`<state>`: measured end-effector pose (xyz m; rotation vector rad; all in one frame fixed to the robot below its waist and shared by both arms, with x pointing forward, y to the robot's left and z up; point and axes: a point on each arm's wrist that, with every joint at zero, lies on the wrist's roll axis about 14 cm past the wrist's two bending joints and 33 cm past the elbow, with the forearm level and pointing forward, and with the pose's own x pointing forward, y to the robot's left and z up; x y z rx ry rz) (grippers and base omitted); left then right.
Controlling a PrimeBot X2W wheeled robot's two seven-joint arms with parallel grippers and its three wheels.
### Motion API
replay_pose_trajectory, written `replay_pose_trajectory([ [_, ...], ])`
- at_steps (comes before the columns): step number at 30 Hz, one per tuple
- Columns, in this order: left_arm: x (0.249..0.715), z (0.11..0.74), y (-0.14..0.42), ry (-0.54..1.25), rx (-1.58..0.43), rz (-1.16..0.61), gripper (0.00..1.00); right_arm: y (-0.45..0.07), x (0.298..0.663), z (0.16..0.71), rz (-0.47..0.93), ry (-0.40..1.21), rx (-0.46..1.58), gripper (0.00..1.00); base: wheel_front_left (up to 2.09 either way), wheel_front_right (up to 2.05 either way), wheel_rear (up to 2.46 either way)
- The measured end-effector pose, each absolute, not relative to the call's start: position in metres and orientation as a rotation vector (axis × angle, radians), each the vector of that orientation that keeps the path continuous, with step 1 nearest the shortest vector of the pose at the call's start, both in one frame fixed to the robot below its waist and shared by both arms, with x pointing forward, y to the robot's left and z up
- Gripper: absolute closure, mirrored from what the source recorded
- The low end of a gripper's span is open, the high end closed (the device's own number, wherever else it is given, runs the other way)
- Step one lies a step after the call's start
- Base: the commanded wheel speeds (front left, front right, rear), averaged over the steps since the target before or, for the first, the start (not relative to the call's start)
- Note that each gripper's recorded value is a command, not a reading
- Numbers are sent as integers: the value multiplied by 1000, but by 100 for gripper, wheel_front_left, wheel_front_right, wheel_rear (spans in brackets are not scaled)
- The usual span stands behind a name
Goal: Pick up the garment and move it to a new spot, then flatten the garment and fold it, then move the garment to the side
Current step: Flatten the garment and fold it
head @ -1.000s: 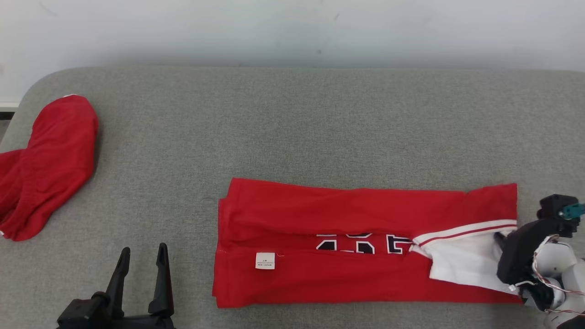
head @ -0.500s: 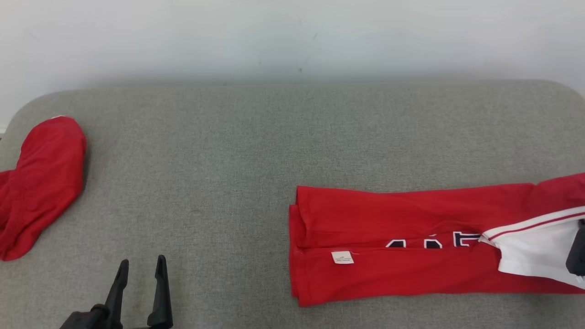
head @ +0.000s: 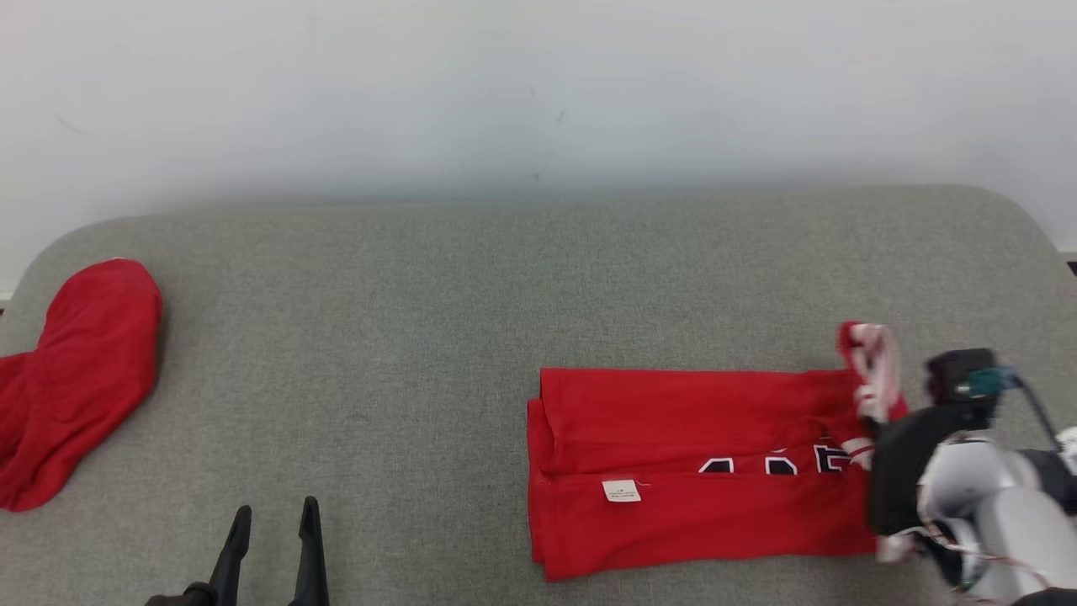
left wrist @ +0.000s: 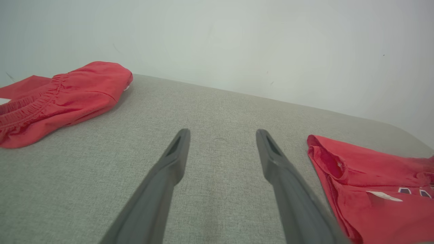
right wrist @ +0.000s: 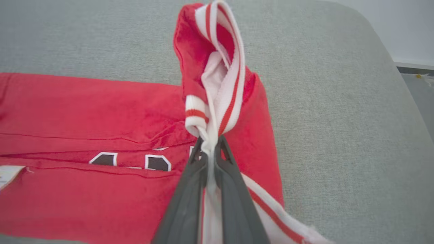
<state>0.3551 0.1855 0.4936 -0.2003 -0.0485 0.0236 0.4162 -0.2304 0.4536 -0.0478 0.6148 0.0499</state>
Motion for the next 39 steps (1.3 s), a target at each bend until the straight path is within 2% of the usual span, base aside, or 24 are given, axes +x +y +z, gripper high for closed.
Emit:
replay_pose_trajectory([
  [7, 349, 498, 187, -62, -200, 29, 0, -139, 415, 460, 280, 604, -42, 100, 0, 0, 0],
  [15, 345, 494, 191, -50, -204, 46, 0, -74, 424, 453, 419, 641, -26, 100, 0, 0, 0],
  [24, 342, 487, 197, -32, -213, 72, 0, -32, 429, 437, 522, 695, -60, 100, 0, 0, 0],
  [35, 347, 483, 200, -19, -224, 86, 0, -8, 424, 425, 594, 731, -36, 100, 0, 0, 0],
  [36, 348, 484, 200, -21, -224, 85, 0, -6, 424, 426, 599, 722, -28, 76, 0, 0, 0],
  [37, 349, 484, 199, -22, -225, 83, 0, -5, 424, 427, 603, 714, -25, 0, 0, 0, 0],
  [39, 350, 486, 199, -26, -227, 81, 0, 1, 424, 432, 614, 693, 21, 0, 0, 0, 0],
])
